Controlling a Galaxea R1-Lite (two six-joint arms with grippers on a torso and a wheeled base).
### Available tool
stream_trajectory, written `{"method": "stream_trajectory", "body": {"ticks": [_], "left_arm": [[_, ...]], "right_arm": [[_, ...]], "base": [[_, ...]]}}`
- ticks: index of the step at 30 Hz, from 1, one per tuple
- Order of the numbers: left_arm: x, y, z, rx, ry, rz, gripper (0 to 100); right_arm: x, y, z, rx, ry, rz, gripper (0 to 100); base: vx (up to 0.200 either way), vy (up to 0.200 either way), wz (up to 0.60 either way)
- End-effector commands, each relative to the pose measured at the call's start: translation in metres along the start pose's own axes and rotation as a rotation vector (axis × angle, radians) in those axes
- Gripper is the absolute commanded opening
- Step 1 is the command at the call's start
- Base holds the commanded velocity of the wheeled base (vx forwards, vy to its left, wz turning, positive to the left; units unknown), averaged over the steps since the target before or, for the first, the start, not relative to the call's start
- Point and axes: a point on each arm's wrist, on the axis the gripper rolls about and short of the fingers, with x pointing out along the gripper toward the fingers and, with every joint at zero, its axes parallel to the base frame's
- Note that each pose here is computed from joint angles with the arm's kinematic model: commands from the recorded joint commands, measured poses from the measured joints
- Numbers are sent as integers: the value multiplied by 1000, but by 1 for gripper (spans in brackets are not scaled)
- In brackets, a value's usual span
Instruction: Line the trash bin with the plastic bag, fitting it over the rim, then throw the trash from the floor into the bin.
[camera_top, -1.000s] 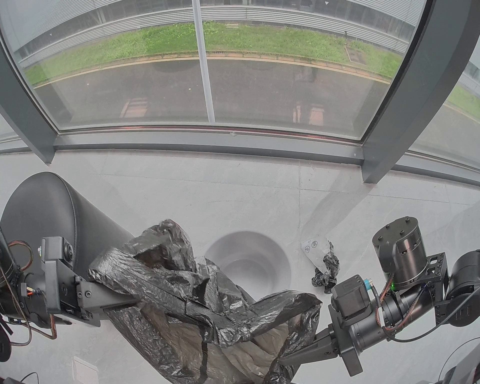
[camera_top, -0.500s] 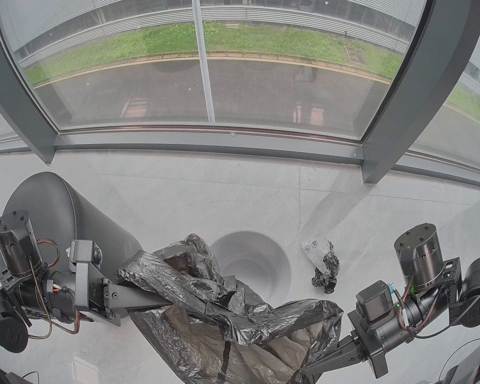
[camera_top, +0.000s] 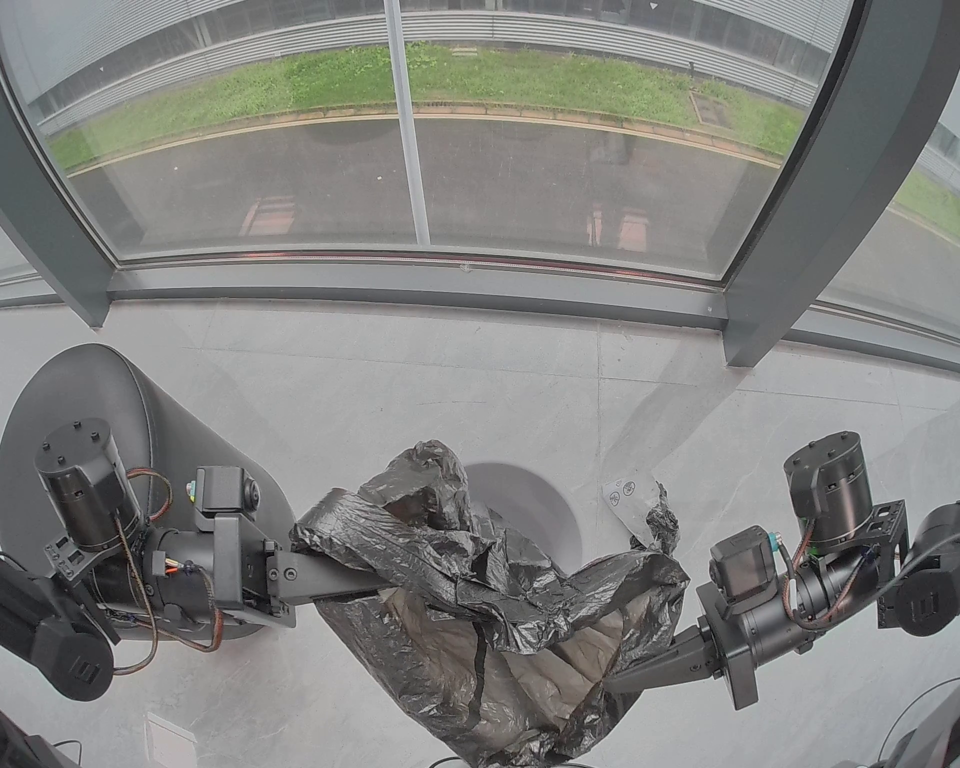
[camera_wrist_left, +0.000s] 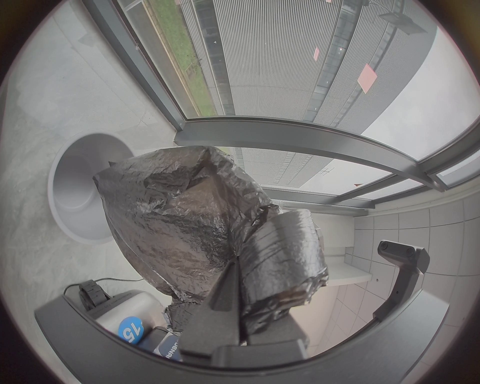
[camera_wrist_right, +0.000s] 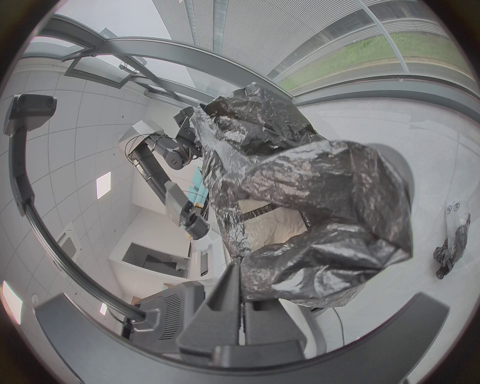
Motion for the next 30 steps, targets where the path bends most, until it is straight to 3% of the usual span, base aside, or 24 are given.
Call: {"method": "stream_trajectory", "body": {"ticks": [1, 9, 18, 30], "left_arm": [[13, 30, 2, -61, 24, 23, 0], [17, 46, 5, -74, 17, 33, 0], [14, 59, 9, -86, -6, 50, 0], [8, 72, 18, -20, -65, 37, 0]], "right_arm": [[12, -30, -7, 62, 15, -29, 0], [34, -62, -14, 68, 5, -40, 0], [45, -82, -12, 71, -17, -47, 0], [50, -107, 5, 43, -101, -83, 0]], "base": [[0, 0, 0], [0, 0, 0], [0, 0, 0], [0, 0, 0]]}}
